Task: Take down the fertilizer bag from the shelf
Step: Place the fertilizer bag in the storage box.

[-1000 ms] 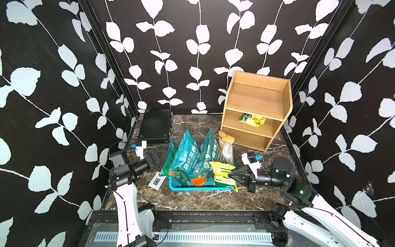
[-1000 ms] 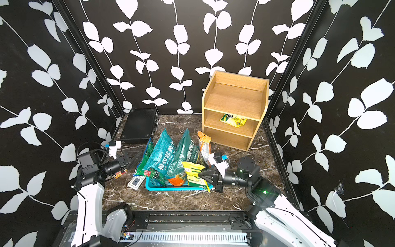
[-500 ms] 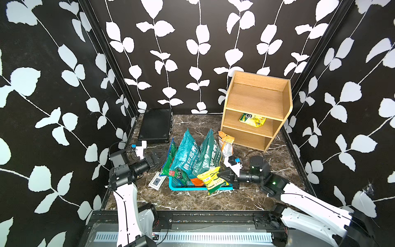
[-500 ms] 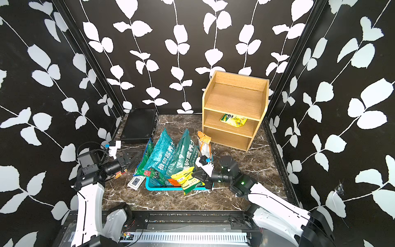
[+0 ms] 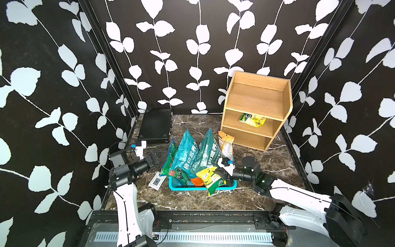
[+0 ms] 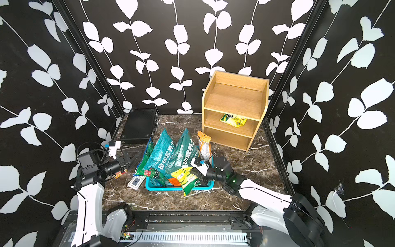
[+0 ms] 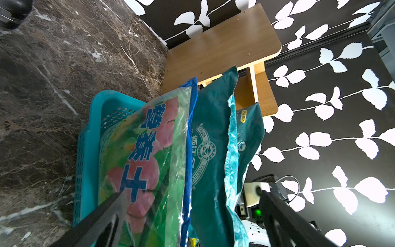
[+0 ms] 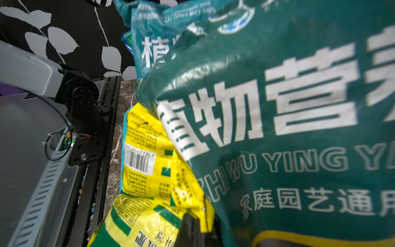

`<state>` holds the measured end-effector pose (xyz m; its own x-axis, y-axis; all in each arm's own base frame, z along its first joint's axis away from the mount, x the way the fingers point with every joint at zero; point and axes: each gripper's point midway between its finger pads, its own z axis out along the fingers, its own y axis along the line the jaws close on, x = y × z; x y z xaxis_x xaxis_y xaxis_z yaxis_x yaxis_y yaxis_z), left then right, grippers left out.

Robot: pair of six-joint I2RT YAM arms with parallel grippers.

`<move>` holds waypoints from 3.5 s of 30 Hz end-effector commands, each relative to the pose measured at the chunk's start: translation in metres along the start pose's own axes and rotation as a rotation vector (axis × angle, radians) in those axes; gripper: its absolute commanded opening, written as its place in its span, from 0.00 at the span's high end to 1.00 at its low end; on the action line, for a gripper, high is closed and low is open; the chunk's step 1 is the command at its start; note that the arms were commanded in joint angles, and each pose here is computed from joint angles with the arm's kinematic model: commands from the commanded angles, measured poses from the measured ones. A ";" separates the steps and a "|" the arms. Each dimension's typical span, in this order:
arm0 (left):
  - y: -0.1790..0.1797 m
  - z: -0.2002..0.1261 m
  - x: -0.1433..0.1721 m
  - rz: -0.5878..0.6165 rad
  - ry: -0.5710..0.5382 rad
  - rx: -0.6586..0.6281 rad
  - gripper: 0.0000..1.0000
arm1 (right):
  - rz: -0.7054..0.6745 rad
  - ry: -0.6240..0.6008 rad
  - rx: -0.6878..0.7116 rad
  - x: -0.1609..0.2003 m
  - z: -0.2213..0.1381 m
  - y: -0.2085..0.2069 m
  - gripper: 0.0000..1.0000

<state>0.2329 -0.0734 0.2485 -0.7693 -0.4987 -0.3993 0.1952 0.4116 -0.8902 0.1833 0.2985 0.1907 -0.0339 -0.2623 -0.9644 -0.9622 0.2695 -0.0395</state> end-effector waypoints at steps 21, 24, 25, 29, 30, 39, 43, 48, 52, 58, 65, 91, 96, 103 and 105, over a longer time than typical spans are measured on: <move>-0.001 -0.001 0.001 0.013 0.000 0.018 0.01 | -0.090 -0.300 0.271 -0.016 -0.062 -0.012 1.00; -0.017 -0.007 0.010 0.086 -0.004 0.015 0.01 | -0.089 -0.320 0.316 -0.023 -0.069 -0.016 1.00; -0.026 -0.012 0.016 0.128 -0.021 -0.003 0.01 | -0.080 -0.313 0.345 -0.024 -0.070 -0.020 1.00; -0.086 -0.031 0.059 0.324 -0.082 0.039 0.01 | -0.058 -0.265 0.387 -0.026 -0.066 -0.030 1.00; -0.100 -0.037 0.071 0.357 -0.095 0.061 0.01 | -0.057 -0.263 0.387 -0.028 -0.064 -0.030 1.00; -0.122 -0.048 0.123 0.342 0.085 0.156 0.01 | -0.069 -0.232 0.448 -0.046 -0.042 -0.034 1.00; -0.118 -0.036 0.112 0.307 0.160 0.147 0.01 | -0.036 -0.207 0.529 -0.058 -0.035 -0.049 1.00; -0.122 -0.011 0.089 0.296 0.240 0.130 0.01 | -0.015 -0.235 0.537 -0.065 -0.033 -0.050 1.00; -0.134 0.038 0.115 0.402 0.405 0.077 0.01 | -0.007 -0.239 0.556 -0.072 -0.038 -0.054 1.00; -0.168 0.069 0.171 0.591 0.484 0.036 0.10 | 0.001 -0.233 0.544 -0.069 -0.043 -0.049 1.00; -0.142 0.070 0.204 0.491 0.479 0.201 0.22 | 0.082 -0.221 0.423 -0.062 -0.045 -0.029 1.00; -0.060 0.156 0.246 0.700 0.481 -0.125 0.30 | 0.197 -0.210 0.339 -0.020 -0.045 -0.007 1.00; -0.028 0.156 0.228 0.630 0.449 -0.174 0.26 | 0.190 -0.187 0.352 -0.006 -0.044 -0.008 1.00; -0.026 0.166 0.237 0.630 0.503 -0.167 0.27 | 0.225 -0.145 0.323 0.025 -0.034 -0.001 1.00; -0.027 0.163 0.239 0.624 0.518 -0.161 0.27 | 0.235 -0.131 0.339 0.033 -0.035 -0.002 1.00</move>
<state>0.1356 -0.3265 0.1372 -0.7403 0.2709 -0.6152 0.6242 0.6167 -0.4796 0.1735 0.2643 0.1920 -0.1472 -0.0192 -0.9889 -0.8131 0.5717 0.1099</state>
